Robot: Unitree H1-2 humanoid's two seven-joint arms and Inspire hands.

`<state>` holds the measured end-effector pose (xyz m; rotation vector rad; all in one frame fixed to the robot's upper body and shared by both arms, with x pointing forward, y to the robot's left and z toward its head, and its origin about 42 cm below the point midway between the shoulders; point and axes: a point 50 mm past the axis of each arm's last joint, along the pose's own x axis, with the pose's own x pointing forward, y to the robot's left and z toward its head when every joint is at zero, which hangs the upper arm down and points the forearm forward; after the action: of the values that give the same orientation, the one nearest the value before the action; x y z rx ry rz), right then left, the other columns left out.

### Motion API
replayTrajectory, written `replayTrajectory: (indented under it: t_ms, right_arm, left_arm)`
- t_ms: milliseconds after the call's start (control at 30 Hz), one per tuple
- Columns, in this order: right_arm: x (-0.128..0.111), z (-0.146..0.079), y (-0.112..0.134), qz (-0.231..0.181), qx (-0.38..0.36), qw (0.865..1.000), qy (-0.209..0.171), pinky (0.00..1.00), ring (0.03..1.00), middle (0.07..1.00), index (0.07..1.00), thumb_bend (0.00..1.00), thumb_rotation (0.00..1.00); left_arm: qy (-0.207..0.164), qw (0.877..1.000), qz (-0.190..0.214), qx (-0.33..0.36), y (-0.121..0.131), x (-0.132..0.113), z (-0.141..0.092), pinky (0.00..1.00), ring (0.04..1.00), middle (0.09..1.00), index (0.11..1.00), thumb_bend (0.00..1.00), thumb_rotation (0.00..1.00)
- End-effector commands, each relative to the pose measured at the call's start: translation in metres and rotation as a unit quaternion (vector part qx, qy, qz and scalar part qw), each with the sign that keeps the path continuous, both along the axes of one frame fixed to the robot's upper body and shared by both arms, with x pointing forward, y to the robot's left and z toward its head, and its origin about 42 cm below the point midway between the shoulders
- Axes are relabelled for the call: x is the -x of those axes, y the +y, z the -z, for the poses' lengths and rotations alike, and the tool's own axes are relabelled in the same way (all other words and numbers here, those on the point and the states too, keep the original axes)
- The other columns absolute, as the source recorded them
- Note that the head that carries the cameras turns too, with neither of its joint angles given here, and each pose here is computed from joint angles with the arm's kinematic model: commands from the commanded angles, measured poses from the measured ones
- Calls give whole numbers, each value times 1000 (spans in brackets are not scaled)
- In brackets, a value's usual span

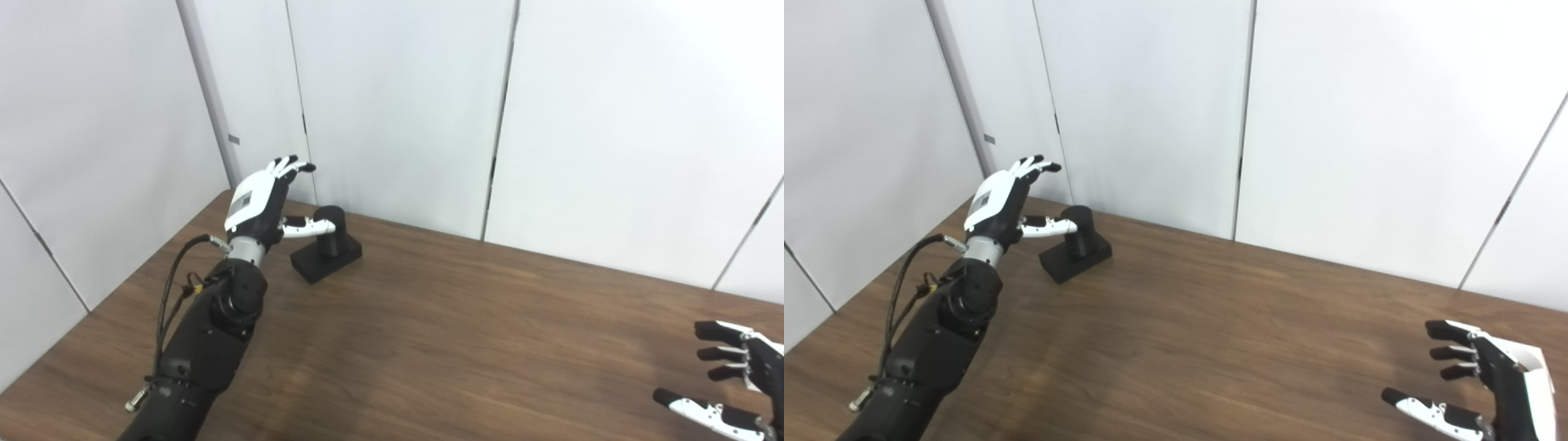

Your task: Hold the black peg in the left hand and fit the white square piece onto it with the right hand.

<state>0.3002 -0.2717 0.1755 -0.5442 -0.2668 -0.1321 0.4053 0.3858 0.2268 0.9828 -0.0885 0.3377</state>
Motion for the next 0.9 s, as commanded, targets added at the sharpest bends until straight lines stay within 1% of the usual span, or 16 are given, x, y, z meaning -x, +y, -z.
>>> replayTrajectory:
  t_ms: [0, 67, 167, 333, 433, 467, 567, 733, 867]
  right_arm:
    - [-3, -17, 1, -6, 11, 999, -39, 466, 596, 679, 660, 606, 0]
    - [-3, -17, 0, -7, 15, 999, -41, 458, 590, 675, 657, 613, 0]
    - [-2, -17, -1, -8, 13, 999, -43, 457, 590, 674, 656, 615, 0]
    - [-1, -20, -1, -5, 14, 999, -38, 462, 593, 678, 660, 608, 0]
    - [-1, -20, -2, -6, 13, 999, -39, 468, 602, 685, 661, 605, 0]
    - [-1, -20, -3, -6, 13, 999, -40, 467, 601, 684, 661, 606, 0]
    - [-1, -21, -3, -6, 14, 999, -39, 461, 596, 682, 661, 605, 0]
    - [-1, -21, -3, -8, 13, 999, -43, 461, 594, 678, 655, 607, 0]
    - [-1, -21, -3, -8, 14, 999, -45, 461, 593, 678, 654, 611, 0]
  left_arm:
    - [-42, 998, -14, -43, 8, -10, -36, 979, 1000, 990, 838, 1000, 420]
    - [-35, 997, -26, -56, 7, -10, -34, 950, 1000, 986, 842, 1000, 410]
    - [-19, 997, -41, -67, 4, -10, -32, 946, 1000, 993, 847, 1000, 417]
    - [7, 994, -60, -88, 0, -12, -28, 920, 1000, 993, 839, 1000, 495]
    - [26, 991, -73, -112, 0, -14, -24, 885, 999, 989, 834, 1000, 567]
    - [31, 990, -75, -113, 0, -15, -22, 895, 1000, 991, 833, 1000, 586]
    - [44, 990, -79, -110, 2, -16, -18, 928, 1000, 998, 836, 1000, 597]
    - [62, 987, -89, -115, 2, -16, -12, 927, 1000, 1000, 840, 1000, 630]
    - [74, 986, -96, -115, 1, -17, -8, 944, 1000, 1000, 843, 1000, 623]
